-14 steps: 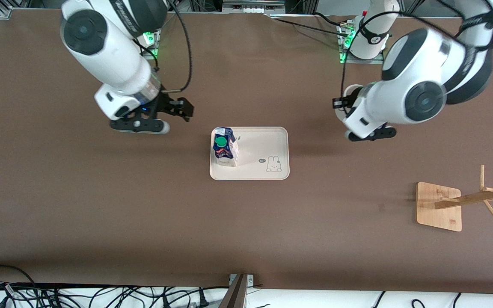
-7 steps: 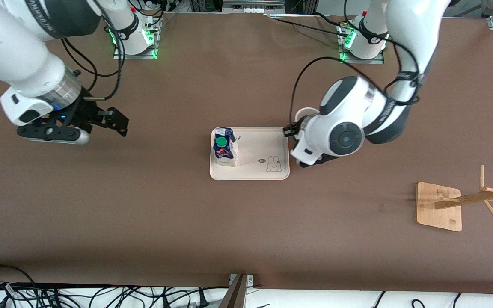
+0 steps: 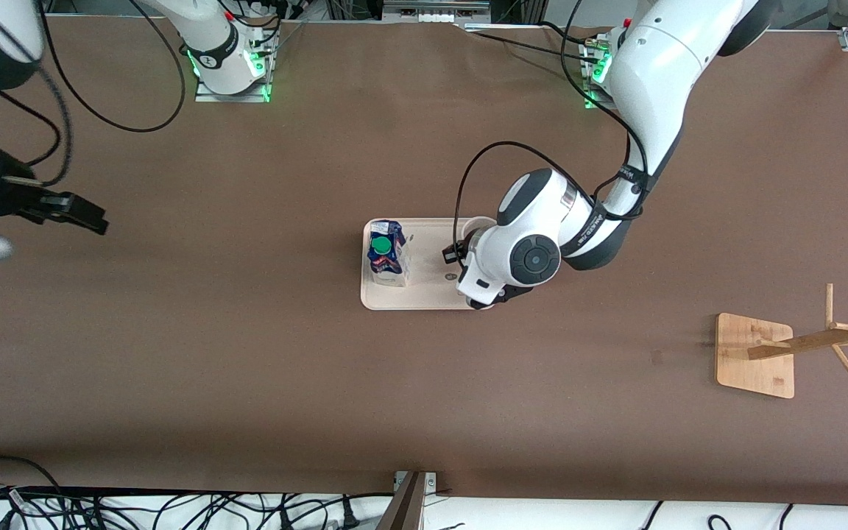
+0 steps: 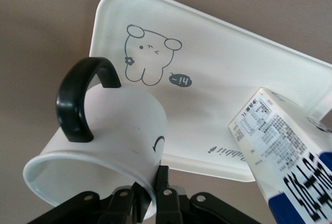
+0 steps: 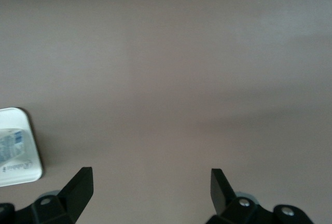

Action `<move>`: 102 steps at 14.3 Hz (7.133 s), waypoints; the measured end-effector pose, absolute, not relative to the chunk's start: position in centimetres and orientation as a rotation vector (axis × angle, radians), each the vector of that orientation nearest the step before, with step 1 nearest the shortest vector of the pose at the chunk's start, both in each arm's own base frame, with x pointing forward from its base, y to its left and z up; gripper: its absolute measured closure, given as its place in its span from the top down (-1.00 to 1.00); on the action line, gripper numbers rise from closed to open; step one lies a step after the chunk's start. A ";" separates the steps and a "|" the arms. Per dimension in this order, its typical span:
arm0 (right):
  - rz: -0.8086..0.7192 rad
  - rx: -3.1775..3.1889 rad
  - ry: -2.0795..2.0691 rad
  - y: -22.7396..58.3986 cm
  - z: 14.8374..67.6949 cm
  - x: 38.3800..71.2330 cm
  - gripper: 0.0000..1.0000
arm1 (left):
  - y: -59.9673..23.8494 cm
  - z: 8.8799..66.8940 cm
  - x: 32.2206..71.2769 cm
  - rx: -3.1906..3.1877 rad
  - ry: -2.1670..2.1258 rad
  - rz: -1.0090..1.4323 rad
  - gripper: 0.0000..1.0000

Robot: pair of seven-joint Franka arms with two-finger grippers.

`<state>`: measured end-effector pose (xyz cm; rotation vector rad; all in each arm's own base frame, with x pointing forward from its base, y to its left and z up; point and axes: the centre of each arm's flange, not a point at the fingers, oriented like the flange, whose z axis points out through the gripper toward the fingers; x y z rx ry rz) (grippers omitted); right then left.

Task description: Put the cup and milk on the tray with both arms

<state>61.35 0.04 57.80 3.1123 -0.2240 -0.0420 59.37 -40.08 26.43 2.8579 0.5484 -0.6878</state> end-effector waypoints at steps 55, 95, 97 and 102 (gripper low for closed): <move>-0.064 3.088 -0.245 -2.3 57.4 60.8 1.00 | -3.7 58.2 55.6 3.183 -0.129 0.025 1.00; 0.019 3.118 -0.232 -2.4 59.6 58.8 1.00 | -3.7 58.3 55.4 3.184 -0.115 -0.003 1.00; 0.017 3.121 -0.169 -2.4 59.5 58.8 1.00 | -3.7 58.4 55.4 3.184 -0.115 -0.003 1.00; 0.015 3.124 -0.106 -2.4 59.4 58.8 1.00 | -3.7 58.4 55.4 3.184 -0.115 -0.002 1.00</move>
